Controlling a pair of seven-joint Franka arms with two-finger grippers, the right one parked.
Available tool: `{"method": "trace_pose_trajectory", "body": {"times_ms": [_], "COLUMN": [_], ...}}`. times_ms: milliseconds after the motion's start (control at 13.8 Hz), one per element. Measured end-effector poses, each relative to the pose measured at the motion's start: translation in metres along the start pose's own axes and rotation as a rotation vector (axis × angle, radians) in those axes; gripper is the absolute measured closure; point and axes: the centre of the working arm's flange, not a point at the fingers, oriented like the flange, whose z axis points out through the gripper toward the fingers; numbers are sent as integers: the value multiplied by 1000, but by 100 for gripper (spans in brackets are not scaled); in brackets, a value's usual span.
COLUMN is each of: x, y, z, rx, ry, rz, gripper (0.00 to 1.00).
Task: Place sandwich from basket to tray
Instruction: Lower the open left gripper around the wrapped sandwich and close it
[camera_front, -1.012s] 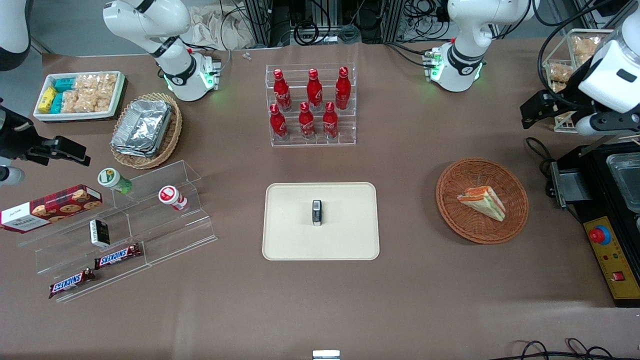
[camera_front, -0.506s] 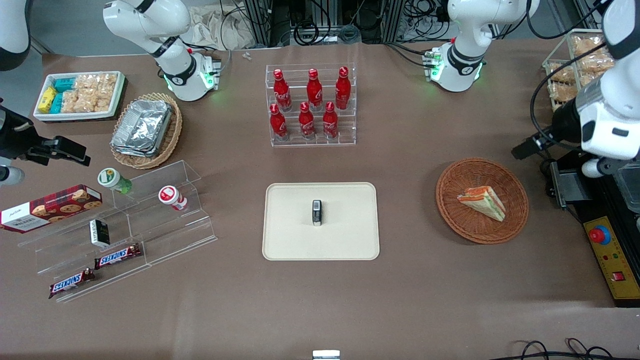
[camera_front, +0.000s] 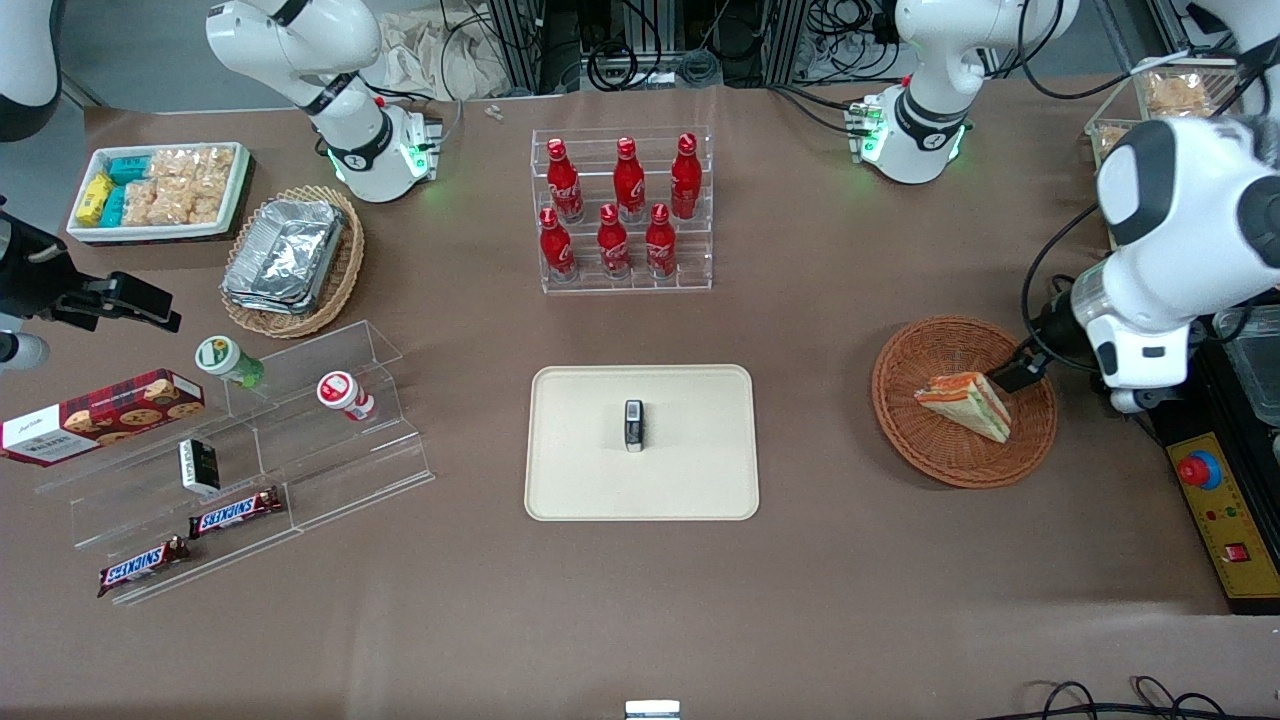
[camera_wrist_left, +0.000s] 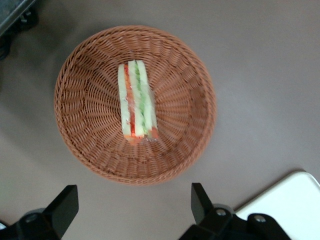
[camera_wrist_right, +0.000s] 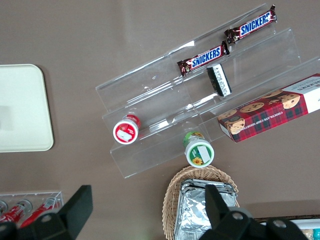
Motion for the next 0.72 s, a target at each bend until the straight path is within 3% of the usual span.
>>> {"method": "trace_pose_trajectory", "body": {"times_ms": [289,723], "x": [13,24], "y": [-29,-22], "z": [68,133], "rx": [1,14], "ry": [4,8], "rz": [-65,-82], "gripper": [0,0]}}
